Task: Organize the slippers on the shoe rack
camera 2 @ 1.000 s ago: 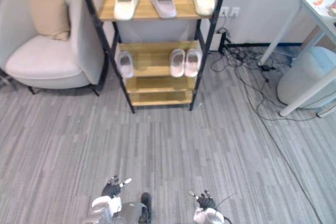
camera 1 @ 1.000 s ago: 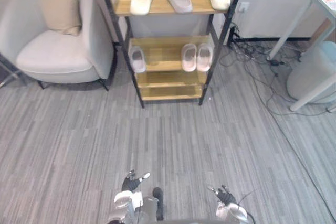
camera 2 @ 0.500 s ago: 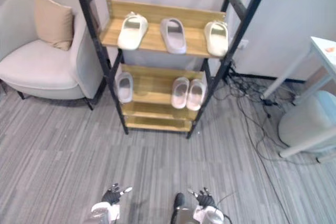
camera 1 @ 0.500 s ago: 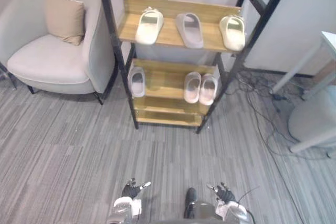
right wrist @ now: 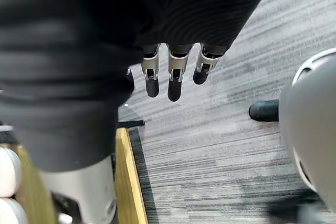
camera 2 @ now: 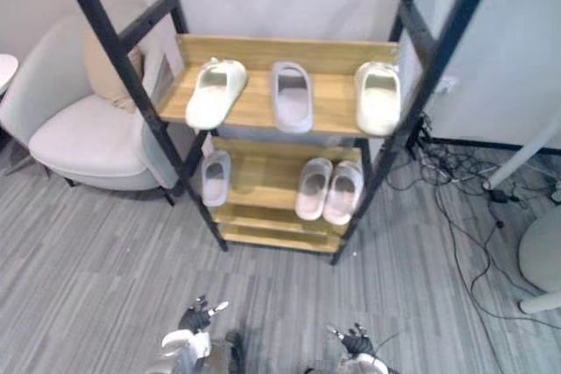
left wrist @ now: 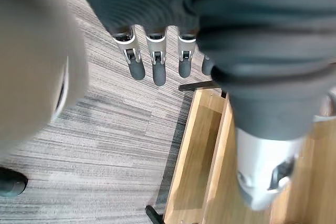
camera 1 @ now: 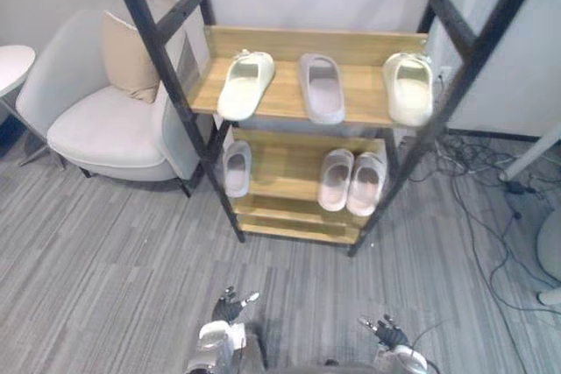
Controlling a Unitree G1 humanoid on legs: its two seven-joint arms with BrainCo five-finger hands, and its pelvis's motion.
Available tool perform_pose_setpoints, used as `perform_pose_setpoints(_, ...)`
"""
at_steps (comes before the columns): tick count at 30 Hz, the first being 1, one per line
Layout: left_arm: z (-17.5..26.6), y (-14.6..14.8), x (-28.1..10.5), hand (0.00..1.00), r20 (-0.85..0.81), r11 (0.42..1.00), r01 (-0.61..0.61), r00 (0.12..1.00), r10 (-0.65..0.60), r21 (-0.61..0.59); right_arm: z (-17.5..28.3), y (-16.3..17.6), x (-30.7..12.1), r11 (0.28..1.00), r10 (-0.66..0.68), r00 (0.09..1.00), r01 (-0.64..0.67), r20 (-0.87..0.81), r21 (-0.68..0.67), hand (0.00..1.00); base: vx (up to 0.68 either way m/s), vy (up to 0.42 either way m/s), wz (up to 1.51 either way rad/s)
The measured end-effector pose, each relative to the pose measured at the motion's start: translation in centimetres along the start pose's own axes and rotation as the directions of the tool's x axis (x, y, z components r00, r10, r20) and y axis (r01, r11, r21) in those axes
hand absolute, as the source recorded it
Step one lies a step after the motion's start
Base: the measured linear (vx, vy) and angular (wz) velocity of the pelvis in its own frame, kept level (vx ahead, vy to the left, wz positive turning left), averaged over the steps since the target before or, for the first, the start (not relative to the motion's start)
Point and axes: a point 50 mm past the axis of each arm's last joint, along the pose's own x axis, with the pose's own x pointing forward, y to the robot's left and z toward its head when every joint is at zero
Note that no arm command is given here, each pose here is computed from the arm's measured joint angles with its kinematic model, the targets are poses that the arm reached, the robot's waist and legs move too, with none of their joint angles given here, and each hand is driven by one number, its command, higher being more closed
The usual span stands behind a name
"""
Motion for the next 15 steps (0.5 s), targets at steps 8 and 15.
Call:
perform_pose_setpoints(8, -1.2, 0.5, -0.1, 0.0, -0.06, 0.996, 0.016, 0.998, -0.011, 0.093, 0.3, 0.8, 0.1, 1.0, 0.029, 1.0, -0.029, 0.011, 0.001, 0.0, 0.27, 0.132, -0.17)
perform_pose_setpoints(15, -1.6, 1.9, -0.2, 0.0, -0.073, 0.993, -0.012, 0.997, 0.021, 0.119, -0.3, 0.6, 0.0, 0.999, 0.032, 0.999, -0.032, -0.012, -0.009, 0.0, 0.16, -0.076, 0.3)
